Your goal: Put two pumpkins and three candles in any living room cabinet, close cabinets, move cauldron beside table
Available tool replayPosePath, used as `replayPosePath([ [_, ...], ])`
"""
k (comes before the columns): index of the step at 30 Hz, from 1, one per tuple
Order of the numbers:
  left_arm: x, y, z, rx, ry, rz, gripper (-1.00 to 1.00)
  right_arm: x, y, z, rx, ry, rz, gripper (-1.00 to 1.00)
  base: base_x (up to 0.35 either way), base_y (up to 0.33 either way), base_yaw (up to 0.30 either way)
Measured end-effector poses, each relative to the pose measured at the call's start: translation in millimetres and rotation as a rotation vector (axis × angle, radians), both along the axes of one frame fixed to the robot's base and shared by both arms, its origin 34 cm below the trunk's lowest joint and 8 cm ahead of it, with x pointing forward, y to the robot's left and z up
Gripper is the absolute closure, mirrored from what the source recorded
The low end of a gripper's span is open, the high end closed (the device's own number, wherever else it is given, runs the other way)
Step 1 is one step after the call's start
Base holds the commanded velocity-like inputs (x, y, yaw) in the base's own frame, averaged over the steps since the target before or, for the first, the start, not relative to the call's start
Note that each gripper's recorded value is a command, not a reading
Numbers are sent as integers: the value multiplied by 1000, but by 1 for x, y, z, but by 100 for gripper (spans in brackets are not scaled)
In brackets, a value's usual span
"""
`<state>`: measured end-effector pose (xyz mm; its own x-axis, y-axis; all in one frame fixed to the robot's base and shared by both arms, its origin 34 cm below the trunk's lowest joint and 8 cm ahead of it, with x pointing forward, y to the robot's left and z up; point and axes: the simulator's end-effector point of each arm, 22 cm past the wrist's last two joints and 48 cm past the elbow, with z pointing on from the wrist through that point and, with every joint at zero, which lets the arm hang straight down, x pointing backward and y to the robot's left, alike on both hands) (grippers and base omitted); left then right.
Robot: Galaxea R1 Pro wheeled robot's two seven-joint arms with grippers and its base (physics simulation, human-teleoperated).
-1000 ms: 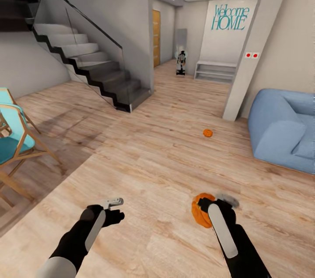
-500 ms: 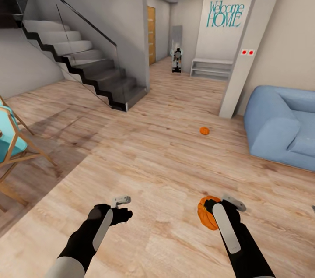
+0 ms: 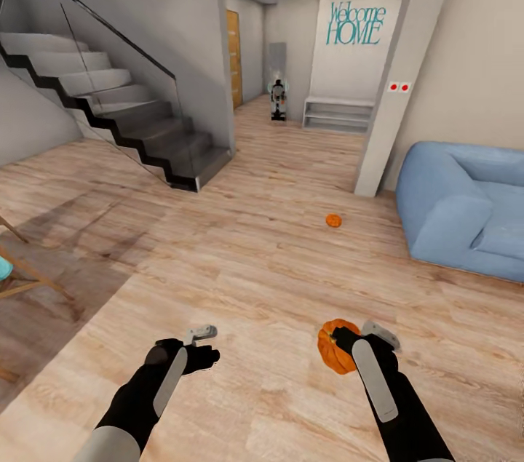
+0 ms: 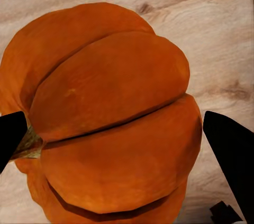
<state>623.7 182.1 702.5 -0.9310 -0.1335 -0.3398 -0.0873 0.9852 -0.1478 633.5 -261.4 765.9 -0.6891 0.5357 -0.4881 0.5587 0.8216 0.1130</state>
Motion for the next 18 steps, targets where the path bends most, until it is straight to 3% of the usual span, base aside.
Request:
replayPosePath([
  [10,0,0,0,1,0,0,-100,1,4,0,26,-8,-12,100,283,205,-283],
  [18,0,4,0,6,-2,2,-100,4,5,2,25,-27,-22,100,292,203,-100],
])
